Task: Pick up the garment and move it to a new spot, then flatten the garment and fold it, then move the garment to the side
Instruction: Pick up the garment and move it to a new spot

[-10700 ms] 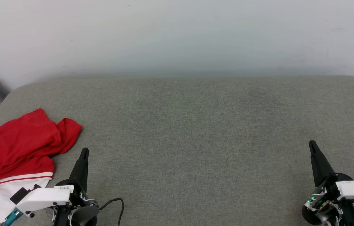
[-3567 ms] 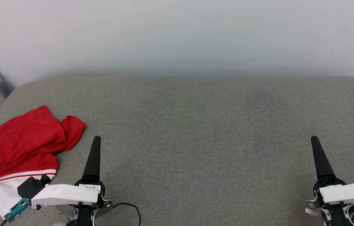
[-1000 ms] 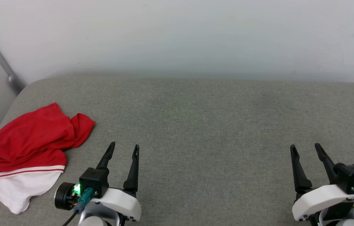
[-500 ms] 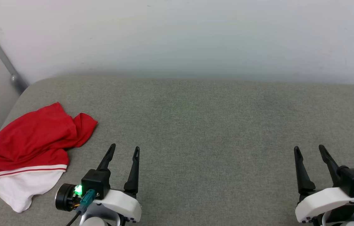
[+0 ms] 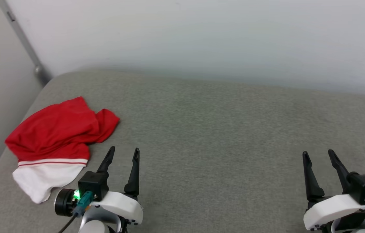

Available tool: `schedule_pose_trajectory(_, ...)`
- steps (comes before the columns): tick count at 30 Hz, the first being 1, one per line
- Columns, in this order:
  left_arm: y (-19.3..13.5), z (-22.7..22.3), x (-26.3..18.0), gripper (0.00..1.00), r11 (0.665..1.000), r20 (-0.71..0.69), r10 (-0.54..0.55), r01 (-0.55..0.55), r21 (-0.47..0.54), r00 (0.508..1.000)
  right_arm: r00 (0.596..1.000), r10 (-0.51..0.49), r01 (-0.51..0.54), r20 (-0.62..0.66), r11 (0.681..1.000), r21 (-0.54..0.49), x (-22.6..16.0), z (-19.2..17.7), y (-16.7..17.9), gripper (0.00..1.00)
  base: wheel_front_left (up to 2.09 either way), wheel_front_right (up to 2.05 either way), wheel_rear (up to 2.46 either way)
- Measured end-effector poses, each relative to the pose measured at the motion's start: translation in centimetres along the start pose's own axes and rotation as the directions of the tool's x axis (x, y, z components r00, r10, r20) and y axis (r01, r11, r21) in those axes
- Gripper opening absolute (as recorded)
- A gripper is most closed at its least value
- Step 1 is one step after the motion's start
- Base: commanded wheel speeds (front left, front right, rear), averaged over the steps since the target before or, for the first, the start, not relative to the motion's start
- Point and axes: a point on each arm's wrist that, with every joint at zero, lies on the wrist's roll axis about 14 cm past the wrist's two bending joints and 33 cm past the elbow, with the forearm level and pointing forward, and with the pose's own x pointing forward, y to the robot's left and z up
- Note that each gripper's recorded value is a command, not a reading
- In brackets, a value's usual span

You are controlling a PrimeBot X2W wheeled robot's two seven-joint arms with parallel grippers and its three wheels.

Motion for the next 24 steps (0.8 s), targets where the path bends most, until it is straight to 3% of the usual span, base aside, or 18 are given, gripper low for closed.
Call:
schedule_pose_trajectory(10, 6.8, 0.9, -3.2, 1.0, 0.975, 0.02, 0.221, -0.221, -0.015, 0.975, 0.979, 0.204, -0.204, 0.008, 0.979, 0.005, 2.9, 0.3, 6.9, 1.0, 0.0, 0.0, 0.0)
schedule_pose_trajectory(18, 12.3, 1.2, -7.9, 1.0, 0.911, 0.021, 0.413, -0.413, -0.008, 0.911, 0.919, 0.394, -0.394, 0.016, 0.919, 0.025, 4.3, 0.5, 14.0, 1.0, 0.0, 0.0, 0.0)
schedule_pose_trajectory(24, 14.2, 1.3, -10.4, 1.0, 0.875, 0.022, 0.485, -0.485, -0.005, 0.874, 0.889, 0.458, -0.459, 0.017, 0.888, 0.03, 4.6, 0.4, 16.6, 1.0, 0.0, 0.0, 0.0)
